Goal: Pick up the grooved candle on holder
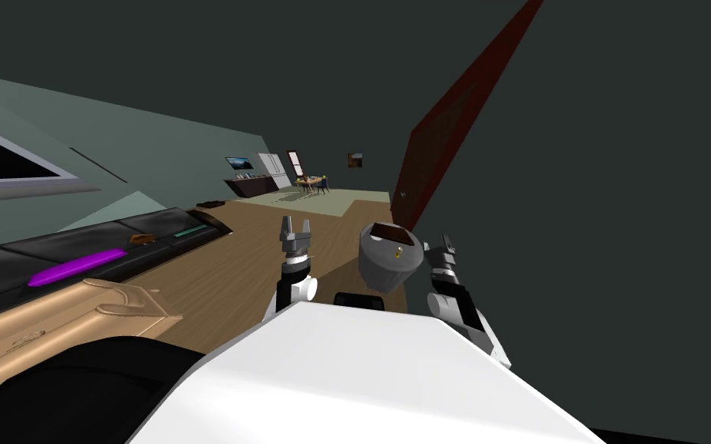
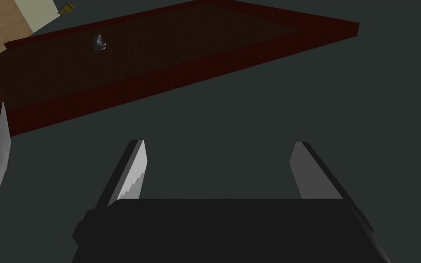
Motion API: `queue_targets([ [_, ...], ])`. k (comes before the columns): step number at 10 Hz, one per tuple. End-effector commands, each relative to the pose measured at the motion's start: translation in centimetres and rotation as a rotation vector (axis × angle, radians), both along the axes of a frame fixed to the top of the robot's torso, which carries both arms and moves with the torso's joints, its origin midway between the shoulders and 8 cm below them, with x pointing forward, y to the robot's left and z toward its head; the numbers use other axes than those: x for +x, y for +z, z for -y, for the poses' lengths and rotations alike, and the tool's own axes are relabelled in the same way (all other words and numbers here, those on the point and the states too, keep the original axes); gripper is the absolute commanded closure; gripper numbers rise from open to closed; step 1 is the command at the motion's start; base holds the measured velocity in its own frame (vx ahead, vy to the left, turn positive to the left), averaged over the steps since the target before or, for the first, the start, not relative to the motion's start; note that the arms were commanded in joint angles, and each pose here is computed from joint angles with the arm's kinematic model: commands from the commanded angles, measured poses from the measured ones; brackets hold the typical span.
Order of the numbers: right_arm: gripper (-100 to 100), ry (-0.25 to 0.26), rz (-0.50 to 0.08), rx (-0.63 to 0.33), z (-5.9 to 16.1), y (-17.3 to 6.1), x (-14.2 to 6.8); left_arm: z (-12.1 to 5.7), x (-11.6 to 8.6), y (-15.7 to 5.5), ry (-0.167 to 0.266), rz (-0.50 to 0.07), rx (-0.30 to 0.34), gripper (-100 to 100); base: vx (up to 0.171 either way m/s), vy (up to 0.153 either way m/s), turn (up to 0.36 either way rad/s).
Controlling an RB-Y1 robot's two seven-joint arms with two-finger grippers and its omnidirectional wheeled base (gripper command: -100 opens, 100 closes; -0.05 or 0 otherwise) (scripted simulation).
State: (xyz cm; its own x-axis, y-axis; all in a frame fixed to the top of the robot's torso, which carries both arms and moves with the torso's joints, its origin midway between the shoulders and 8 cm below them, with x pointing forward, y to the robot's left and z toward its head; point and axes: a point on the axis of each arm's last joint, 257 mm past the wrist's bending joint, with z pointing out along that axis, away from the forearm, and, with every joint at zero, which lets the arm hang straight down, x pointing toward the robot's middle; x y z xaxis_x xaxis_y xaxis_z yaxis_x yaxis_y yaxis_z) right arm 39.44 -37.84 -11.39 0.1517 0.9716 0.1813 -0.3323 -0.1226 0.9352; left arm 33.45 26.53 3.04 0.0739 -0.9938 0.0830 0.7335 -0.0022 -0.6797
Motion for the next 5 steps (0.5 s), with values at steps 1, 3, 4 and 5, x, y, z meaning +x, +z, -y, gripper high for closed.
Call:
queue_targets([
  [1, -100, -0.003, -0.020, 0.035, 1.0, -1.1, 0.5, 0.0, 0.0, 0.0, 0.000, 0.000, 0.000, 0, -0.018, 0.058, 0.011],
  [3, -100, -0.021, -0.078, 0.132, 3.1, -4.0, 0.7, 0.0, 0.0, 0.0, 0.000, 0.000, 0.000, 0, -0.014, 0.051, 0.077],
  [4, -100, -0.032, -0.107, 0.183, 4.2, -5.5, 0.7, 0.0, 0.0, 0.0, 0.000, 0.000, 0.000, 0, -0.013, 0.063, 0.089],
  [5, -100, -0.031, -0.105, 0.190, 4.2, -5.5, 0.7, 0.0, 0.0, 0.0, 0.000, 0.000, 0.000, 0, -0.013, 0.046, 0.027],
])
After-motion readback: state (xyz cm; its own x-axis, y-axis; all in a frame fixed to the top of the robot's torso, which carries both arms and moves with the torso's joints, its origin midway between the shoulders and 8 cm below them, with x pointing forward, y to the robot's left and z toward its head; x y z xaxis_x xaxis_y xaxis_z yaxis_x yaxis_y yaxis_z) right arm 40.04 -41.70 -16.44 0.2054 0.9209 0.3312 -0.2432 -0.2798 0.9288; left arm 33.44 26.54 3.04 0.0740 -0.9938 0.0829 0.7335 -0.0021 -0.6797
